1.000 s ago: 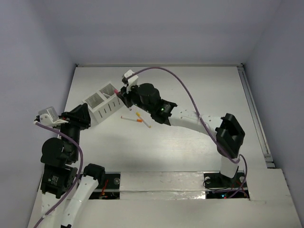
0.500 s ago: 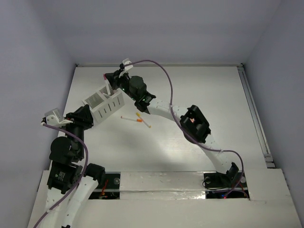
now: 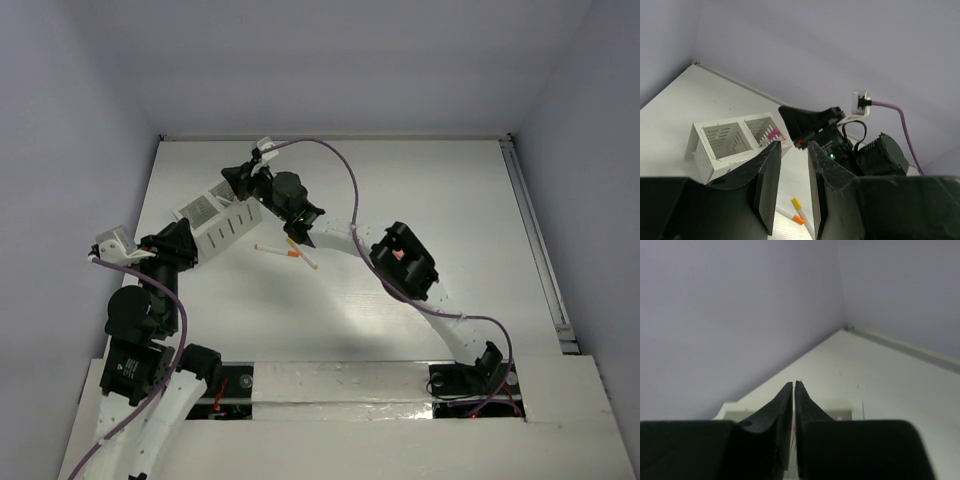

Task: Sort the stationery into containers
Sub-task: Place the pen in the storage box, then pick up the pen from the center of the board.

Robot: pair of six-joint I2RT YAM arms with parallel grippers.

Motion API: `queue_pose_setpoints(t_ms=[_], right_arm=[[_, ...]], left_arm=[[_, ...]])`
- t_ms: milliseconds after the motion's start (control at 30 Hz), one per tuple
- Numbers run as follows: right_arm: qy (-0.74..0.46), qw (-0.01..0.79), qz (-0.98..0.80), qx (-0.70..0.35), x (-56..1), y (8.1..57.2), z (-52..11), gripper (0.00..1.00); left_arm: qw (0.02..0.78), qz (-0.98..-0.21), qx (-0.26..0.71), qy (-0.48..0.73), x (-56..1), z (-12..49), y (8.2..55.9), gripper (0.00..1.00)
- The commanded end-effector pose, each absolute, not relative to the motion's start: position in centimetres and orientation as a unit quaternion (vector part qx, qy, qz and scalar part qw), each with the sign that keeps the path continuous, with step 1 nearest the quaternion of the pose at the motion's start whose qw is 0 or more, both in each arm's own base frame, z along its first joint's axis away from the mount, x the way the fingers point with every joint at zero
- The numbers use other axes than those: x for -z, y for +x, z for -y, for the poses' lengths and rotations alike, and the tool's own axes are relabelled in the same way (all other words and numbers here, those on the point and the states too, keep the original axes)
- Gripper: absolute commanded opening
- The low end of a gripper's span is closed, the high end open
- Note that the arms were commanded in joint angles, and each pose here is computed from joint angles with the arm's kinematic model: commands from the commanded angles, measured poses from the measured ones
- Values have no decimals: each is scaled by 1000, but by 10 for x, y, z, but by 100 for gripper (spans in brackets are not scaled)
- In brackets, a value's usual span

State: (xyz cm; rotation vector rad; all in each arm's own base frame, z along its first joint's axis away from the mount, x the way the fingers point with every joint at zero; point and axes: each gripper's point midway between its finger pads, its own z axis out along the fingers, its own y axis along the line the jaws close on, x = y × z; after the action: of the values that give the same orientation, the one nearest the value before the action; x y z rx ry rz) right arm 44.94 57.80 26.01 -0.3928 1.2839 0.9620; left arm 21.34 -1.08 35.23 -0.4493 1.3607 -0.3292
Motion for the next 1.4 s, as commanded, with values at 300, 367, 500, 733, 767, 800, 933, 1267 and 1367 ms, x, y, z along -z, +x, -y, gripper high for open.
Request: queue_pose_setpoints(t_ms=[300,367,500,733,767,800,933,1267,1367], right_arm=[[-260,550,-702,-371,-228,381,-469,0],[-263,520,-746,-322,-204,380,-444,0],[-268,472,-798,-263,-167,383,-407,8],[-290,399,-840,-225,-116,381,-406,50],[-291,396,-841,-224,-115,383,-408,51],[-292,390,-845,-221,-108,383,-408,51],[-294,377,-846,-236,-98,382,-417,51],[-309,337,-859,-231,-63,366,-429,51],[-309,333,-863,-220,-54,369,-427,50]], left_arm=[[749,-614,149,-197,-360,14,219,18],[746,-619,150,-193,-357,16,221,10],[747,-618,154,-191,-359,17,221,1],[745,-620,157,-189,-358,19,222,2],[744,-622,155,-189,-357,19,223,4],[742,-624,154,-189,-355,20,224,6],[744,-622,161,-184,-357,22,222,12],[738,-630,158,-180,-353,25,228,14],[741,-627,164,-176,-356,26,225,15]])
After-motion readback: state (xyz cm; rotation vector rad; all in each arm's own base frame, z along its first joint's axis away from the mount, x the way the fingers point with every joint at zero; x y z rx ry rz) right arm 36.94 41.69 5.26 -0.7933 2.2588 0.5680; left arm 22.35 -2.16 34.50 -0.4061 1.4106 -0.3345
